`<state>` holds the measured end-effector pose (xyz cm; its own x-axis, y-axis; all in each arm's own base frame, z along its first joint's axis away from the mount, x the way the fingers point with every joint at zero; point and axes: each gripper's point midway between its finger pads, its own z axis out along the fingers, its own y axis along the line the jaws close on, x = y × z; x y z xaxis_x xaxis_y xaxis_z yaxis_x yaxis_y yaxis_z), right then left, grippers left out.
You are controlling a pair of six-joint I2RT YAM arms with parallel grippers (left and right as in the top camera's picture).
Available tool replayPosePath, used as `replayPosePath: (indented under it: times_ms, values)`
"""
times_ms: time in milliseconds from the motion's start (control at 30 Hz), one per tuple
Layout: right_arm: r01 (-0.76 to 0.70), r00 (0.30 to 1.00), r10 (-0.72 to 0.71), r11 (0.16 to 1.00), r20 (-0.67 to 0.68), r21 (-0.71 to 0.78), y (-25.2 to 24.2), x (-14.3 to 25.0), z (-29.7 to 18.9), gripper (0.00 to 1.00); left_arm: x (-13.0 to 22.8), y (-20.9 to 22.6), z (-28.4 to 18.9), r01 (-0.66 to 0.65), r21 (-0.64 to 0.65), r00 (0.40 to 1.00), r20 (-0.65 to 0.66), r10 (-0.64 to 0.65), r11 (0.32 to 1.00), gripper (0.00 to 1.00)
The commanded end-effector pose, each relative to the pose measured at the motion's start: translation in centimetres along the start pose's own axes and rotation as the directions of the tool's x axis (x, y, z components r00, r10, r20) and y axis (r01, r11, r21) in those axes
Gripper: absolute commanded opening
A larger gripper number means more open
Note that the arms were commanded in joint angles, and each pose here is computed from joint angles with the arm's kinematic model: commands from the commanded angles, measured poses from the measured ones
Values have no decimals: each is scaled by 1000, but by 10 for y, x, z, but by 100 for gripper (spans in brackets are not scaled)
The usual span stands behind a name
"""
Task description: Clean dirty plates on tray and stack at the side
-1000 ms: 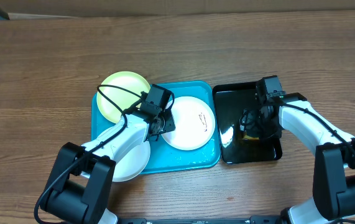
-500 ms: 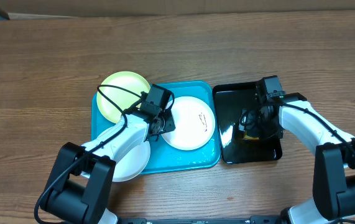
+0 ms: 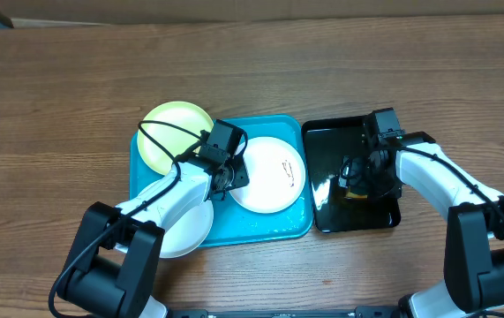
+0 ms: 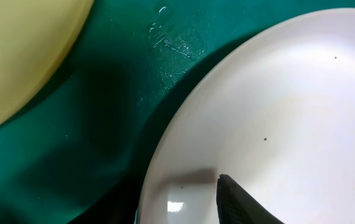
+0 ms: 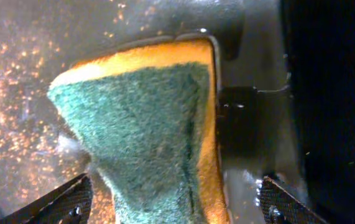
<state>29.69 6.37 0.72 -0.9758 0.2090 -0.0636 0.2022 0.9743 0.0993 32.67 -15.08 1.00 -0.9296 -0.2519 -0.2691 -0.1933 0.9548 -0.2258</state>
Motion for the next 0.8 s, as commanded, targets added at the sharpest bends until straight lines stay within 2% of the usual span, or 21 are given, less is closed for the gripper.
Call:
replayPosePath:
  times_ms: [0,233,300,433,567,633,667,700,733,767]
  values:
    - [2,1000,-2,1000,2,-27,5,2,-5,83,7,4,6,17,-11,1000,-21,-18,1000,43]
    - [-1,1000,0,1000,-21,-17,2,8,-5,81,7,4,6,17,-11,1000,-21,-18,1000,43]
    - [0,1000,0,1000,-21,-18,2,8,-5,72,6,4,6,17,-11,1000,-21,-18,1000,44]
    - [0,1000,0,1000,-21,-17,2,8,-5,47,6,4,6,18,-10,1000,-20,-18,1000,44]
    - [0,1000,0,1000,-21,-17,2,8,-5,31,6,4,6,17,-11,1000,-21,-18,1000,44]
    - [0,1000,-1,1000,-19,-18,3,7,-5,32,6,4,6,17,-11,1000,-21,-18,1000,44]
    - [1,1000,-1,1000,-17,-19,3,7,-5,39,6,4,6,18,-10,1000,-20,-18,1000,44]
    - [2,1000,-3,1000,-16,-19,3,6,-5,55,6,4,6,18,-10,1000,-20,-18,1000,44]
    - [9,1000,-9,1000,-13,-20,3,5,-6,66,6,4,6,18,-10,1000,-20,-18,1000,45]
    - [9,1000,-9,1000,-9,-18,3,4,-7,72,6,4,6,18,-10,1000,-20,-18,1000,47]
